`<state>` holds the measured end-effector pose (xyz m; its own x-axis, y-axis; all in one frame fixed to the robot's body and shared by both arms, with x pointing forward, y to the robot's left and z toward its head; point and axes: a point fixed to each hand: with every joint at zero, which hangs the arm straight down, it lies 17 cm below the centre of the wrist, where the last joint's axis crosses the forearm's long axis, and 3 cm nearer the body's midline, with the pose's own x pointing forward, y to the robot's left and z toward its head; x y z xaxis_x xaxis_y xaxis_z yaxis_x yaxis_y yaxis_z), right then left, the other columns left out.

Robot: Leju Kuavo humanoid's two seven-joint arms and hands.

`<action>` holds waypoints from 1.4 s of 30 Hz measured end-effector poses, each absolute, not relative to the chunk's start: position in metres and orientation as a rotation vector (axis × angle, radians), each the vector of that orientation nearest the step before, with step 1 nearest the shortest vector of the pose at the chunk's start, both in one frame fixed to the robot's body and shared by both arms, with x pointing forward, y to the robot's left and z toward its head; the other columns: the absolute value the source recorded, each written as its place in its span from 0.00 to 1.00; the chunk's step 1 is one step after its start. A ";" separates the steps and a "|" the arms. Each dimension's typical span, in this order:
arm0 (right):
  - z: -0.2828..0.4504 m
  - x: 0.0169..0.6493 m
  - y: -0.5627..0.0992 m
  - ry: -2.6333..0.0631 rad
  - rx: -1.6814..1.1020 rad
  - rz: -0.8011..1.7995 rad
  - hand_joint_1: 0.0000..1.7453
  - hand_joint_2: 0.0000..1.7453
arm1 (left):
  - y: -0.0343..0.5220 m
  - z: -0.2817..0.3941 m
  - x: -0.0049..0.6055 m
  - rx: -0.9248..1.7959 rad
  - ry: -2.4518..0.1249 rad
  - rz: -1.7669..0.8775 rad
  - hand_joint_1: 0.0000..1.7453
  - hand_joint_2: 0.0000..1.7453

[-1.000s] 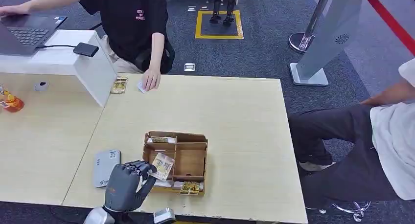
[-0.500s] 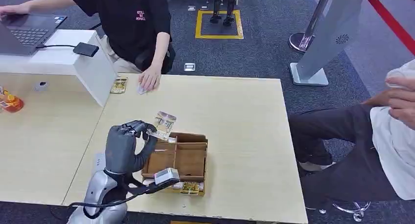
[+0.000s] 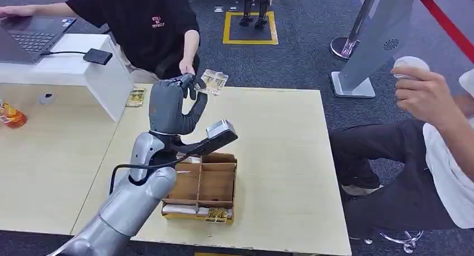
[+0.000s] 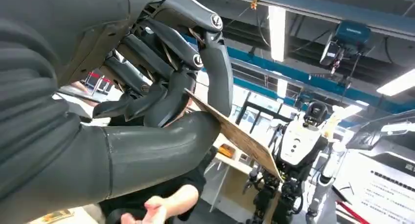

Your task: Pass the card to the sensor for recognition and then transmit it.

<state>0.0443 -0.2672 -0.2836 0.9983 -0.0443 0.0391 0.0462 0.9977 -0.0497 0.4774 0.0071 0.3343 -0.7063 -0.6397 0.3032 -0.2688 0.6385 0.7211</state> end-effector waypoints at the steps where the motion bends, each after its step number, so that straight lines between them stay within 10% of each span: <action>1: -0.284 0.044 -0.267 -0.039 -0.050 -0.039 0.00 0.00 | 0.003 0.337 0.481 0.709 -2.309 -0.896 1.00 1.00; 42: -0.283 0.043 -0.261 -0.045 -0.052 0.109 0.00 0.00 | 0.055 0.275 0.562 0.855 -1.996 -0.973 1.00 1.00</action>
